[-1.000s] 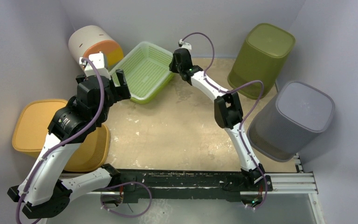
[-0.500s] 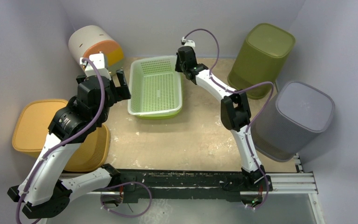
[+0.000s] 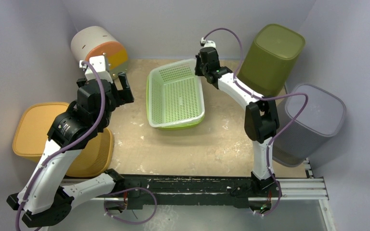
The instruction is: Turn the large container upside down
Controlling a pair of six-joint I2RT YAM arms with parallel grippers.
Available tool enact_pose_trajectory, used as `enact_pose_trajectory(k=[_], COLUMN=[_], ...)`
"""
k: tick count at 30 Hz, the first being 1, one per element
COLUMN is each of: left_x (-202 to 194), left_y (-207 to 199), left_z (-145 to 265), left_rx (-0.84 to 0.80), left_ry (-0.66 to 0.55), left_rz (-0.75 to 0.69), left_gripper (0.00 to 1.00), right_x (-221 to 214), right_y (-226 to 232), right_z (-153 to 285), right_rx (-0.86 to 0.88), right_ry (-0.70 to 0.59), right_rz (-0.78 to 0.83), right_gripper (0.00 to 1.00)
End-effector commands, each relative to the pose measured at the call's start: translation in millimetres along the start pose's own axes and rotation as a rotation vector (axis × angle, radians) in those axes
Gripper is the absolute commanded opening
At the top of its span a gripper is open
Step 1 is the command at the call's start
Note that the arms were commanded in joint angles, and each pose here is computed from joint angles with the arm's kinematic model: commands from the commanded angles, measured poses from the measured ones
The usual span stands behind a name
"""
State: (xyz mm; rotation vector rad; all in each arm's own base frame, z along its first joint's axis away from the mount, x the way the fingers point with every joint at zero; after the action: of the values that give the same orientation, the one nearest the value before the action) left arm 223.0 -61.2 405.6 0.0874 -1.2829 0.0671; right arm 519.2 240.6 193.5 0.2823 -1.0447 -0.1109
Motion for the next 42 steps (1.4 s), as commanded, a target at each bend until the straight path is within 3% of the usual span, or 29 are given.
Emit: enact_pose_trajectory(k=[1,12,26,42], left_x=[12.9,20.6,24.7,24.2], left_y=[4.2,10.7,14.5,16.1], left_z=[5.6,13.1,19.7,21.3], left_rx=[0.008,0.015,0.005,0.002], left_ry=[-0.046,-0.066,-0.082,-0.09], left_rz=[0.048,0.065,0.085,0.089], left_gripper=[0.9,0.9,0.9,0.9], right_x=[61.2,142.9,199.2,234.5], right_y=[39.8,64.0,32.4,-12.4], right_z=[42.1,119.3,212.4,276.8], right_rx=[0.188,0.301,0.156,-0.097], right_ry=[-0.118,-0.289,-0.442,-0.546], right_rz=[0.055,0.073,0.161,0.28], right_gripper=[0.0,0.0,0.0,0.0])
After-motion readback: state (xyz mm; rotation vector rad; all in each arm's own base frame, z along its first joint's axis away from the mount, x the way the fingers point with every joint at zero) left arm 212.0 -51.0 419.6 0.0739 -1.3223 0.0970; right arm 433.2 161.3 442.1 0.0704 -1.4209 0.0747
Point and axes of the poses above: each gripper's point midway between its finger pads, its own z axis back along the fingers, its own y axis along the line the jaws close on, x = y × z, the point moved 3 cm from there along z, back along the fingers, and after that the axes turned 8 degrees about -z, right-handed, at the moved point
